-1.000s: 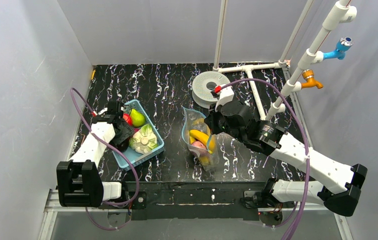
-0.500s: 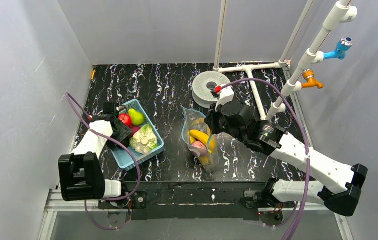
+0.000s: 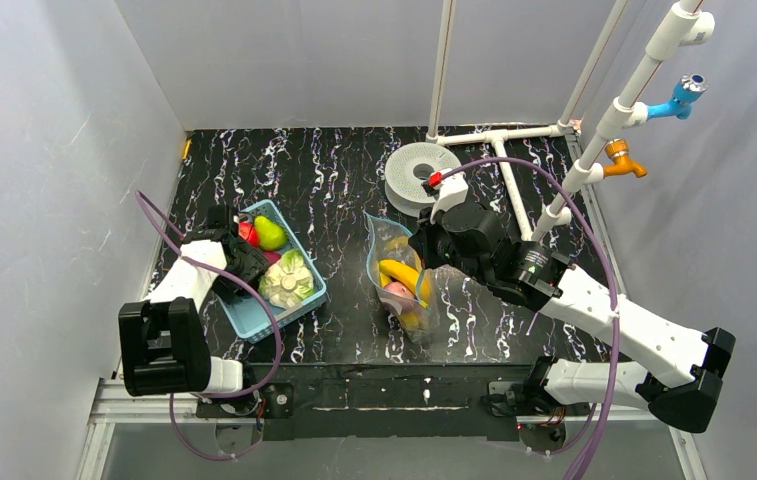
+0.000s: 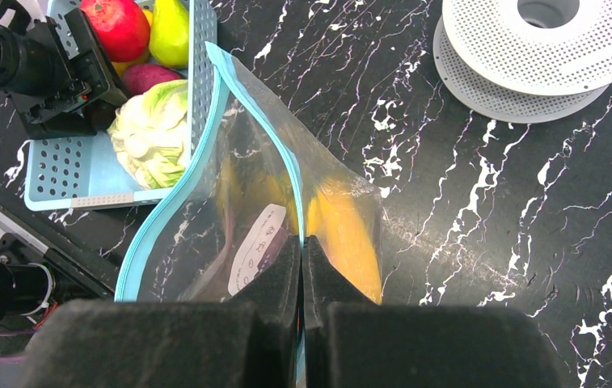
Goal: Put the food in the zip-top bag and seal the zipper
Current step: Pick up the fake vegetable from the bin.
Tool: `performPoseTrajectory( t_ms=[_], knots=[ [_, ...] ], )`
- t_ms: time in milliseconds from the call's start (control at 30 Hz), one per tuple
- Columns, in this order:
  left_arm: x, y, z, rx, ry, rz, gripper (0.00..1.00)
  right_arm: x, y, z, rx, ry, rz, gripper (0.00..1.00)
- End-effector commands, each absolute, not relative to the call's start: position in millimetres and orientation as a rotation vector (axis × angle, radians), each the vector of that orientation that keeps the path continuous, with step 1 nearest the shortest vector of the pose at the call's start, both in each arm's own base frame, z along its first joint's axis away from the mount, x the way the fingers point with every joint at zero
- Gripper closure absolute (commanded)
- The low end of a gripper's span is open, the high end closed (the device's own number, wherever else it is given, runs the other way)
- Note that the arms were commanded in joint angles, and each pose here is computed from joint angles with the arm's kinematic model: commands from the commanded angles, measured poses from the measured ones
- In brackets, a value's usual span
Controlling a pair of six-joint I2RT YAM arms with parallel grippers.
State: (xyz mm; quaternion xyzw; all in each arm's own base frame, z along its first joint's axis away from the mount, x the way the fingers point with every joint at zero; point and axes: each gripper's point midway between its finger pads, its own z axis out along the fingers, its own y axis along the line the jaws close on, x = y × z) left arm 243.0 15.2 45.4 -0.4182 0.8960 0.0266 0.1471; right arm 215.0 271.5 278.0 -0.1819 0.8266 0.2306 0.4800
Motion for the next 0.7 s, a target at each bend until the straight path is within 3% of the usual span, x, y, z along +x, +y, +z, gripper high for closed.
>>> performPoseTrajectory(
  t_ms=[0, 100, 200, 400, 667],
  knots=[
    [230.4, 15.1, 40.1, -1.216, 2.619, 0.092, 0.30, 216.8, 275.2, 300.9, -0.417, 1.940, 0.613, 0.99],
    [232.1, 15.4, 43.8, -1.200, 2.612, 0.084, 0.45, 215.6, 275.1, 300.1, -0.415, 1.943, 0.618, 0.99],
    [235.1, 16.0, 51.8, -1.165, 2.595, 0.071, 0.54, 215.3, 273.2, 301.9, -0.410, 1.938, 0.619, 0.99],
    [238.3, 9.1, 76.8, -1.077, 2.545, -0.029, 0.59, 215.2, 273.1, 301.5, -0.408, 1.940, 0.618, 0.99],
    [238.9, -34.9, 135.1, -0.865, 2.509, -0.404, 0.68, 212.6, 289.4, 295.5, -0.441, 1.966, 0.672, 0.99]
  ],
)
